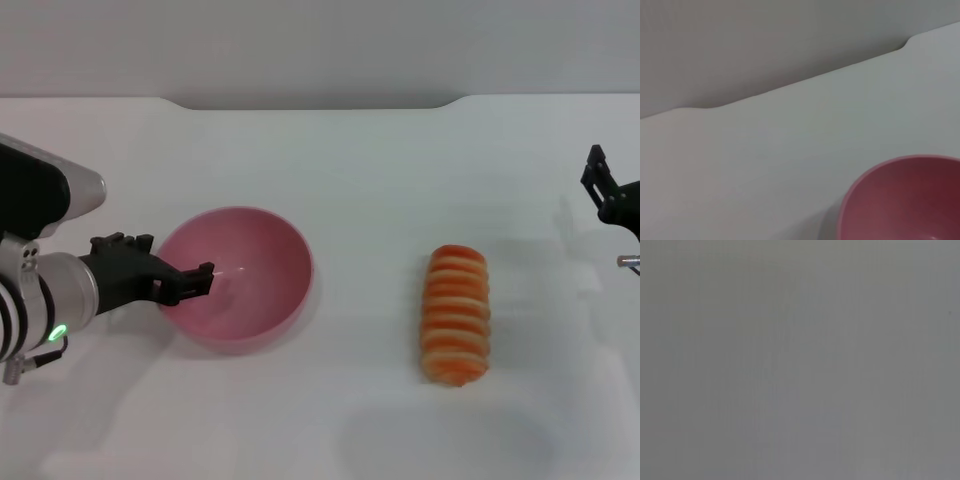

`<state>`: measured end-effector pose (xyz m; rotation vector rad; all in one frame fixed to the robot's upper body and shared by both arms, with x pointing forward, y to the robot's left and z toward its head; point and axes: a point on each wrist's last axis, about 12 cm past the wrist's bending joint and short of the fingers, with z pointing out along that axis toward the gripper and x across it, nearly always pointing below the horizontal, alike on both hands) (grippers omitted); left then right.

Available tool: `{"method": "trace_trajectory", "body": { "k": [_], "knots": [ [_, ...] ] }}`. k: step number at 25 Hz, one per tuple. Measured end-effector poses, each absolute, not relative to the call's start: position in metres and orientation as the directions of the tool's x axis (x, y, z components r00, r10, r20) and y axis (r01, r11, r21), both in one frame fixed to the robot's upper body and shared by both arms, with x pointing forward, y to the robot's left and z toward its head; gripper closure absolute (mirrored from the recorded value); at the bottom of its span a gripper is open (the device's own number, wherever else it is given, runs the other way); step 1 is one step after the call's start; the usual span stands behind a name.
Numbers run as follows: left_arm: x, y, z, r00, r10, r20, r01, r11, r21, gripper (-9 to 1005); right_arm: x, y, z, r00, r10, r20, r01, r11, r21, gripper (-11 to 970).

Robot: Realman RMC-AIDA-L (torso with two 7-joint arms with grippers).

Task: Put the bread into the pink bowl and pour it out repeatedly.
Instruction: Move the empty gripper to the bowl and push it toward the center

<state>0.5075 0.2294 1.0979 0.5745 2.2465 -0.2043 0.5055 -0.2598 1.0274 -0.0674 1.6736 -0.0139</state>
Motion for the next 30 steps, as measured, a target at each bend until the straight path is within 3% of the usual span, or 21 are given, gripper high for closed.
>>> {"method": "trace_trajectory", "body": {
  "k": [10,15,22,30],
  "knots": [
    [0.509,0.229,1.096,-0.587,0.355,-0.727,0.473,0.880,0.048,139,0.505,-0.258,1.028,-0.101,-0.053,-0.993,-0.045,0.998,-0.048,208],
    [0.510,0.228,1.096,-0.585,0.367,-0.723,0.481,0.875,0.055,309,0.504,-0.257,1.027,-0.103,-0.053,-0.993,-0.046,0.998,-0.048,208],
    [0.514,0.223,1.093,-0.606,0.409,-0.682,0.499,0.863,0.074,428,0.504,-0.257,1.027,-0.102,-0.052,-0.993,-0.048,0.998,-0.048,208],
    [0.514,0.217,1.098,-0.590,0.430,-0.683,0.478,0.868,0.134,672,0.504,-0.256,1.028,-0.098,-0.051,-0.994,-0.050,0.998,-0.047,208]
  ]
}}
